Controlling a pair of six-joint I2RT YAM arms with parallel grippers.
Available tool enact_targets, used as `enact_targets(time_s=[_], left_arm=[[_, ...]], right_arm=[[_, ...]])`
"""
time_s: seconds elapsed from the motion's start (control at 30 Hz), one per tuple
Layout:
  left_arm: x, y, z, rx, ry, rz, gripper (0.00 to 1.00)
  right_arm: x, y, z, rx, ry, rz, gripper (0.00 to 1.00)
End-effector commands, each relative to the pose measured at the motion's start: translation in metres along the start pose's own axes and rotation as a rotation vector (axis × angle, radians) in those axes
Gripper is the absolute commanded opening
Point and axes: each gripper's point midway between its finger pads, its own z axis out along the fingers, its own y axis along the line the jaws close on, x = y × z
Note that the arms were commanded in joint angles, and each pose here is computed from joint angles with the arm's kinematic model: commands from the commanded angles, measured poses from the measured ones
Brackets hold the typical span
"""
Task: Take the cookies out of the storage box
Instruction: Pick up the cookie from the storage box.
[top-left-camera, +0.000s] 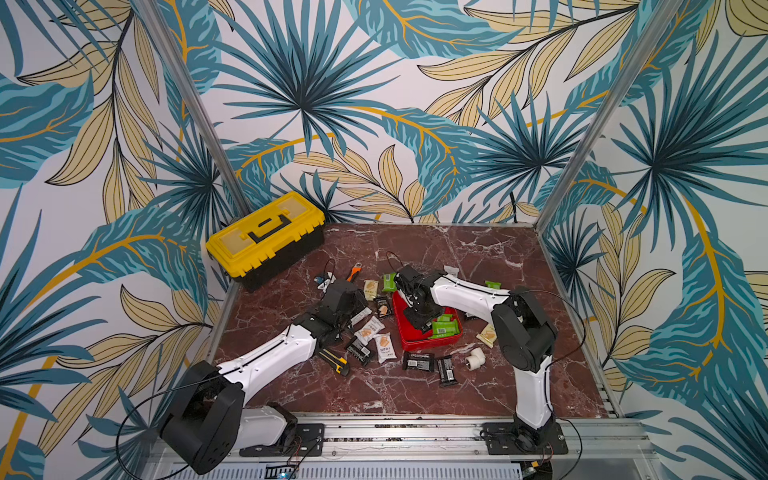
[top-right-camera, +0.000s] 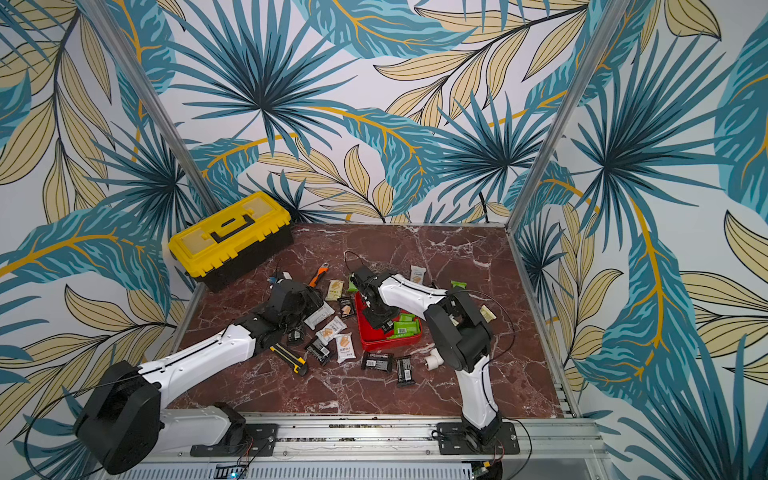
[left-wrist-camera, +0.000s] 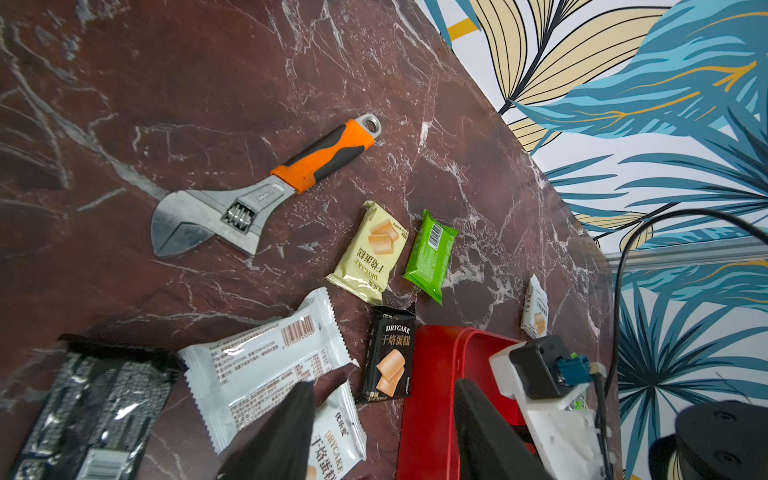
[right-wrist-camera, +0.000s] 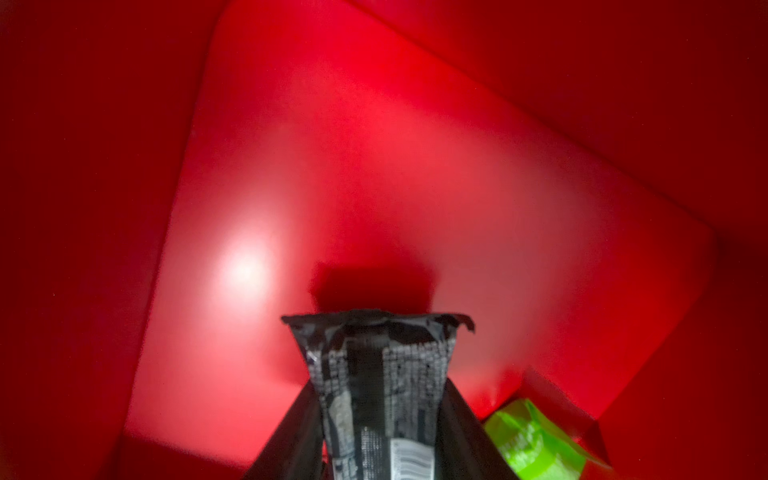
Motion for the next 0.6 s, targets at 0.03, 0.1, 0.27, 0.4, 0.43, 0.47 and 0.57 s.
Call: enact_targets(time_s=[0.03, 0.1, 0.27, 0.4, 0.43, 0.47, 0.57], left_arm=[[-0.011, -0.007, -0.007, 0.016, -0.028, 0.015, 0.59], [-0.011, -0.008, -0.008, 0.017, -0.027, 0.020, 0.58], [-0.011, -0.009, -0.008, 0.022, -0.027, 0.029, 0.58], [-0.011, -0.010, -0.006, 0.027, -0.025, 0.035, 0.58], [-0.011, -0.010, -0.006, 0.029, -0.025, 0.037, 0.58], [-0.010, -0.011, -0.005, 0.032, -0.023, 0.038, 0.58], [-0.010, -0.014, -0.003, 0.044, -0.019, 0.043, 0.58]], right_arm=[[-0.010, -0.002, -0.018, -0.007, -0.051, 0.041, 0.44], [-0.012, -0.002, -0.025, -0.015, -0.068, 0.052, 0.44], [-0.016, -0.004, -0.049, -0.028, -0.126, 0.075, 0.43], [-0.022, -0.008, -0.068, -0.035, -0.175, 0.104, 0.43], [-0.024, -0.009, -0.072, -0.038, -0.190, 0.115, 0.43], [-0.026, -0.010, -0.076, -0.042, -0.203, 0.125, 0.43], [-0.037, -0.017, -0.090, -0.053, -0.253, 0.180, 0.43]])
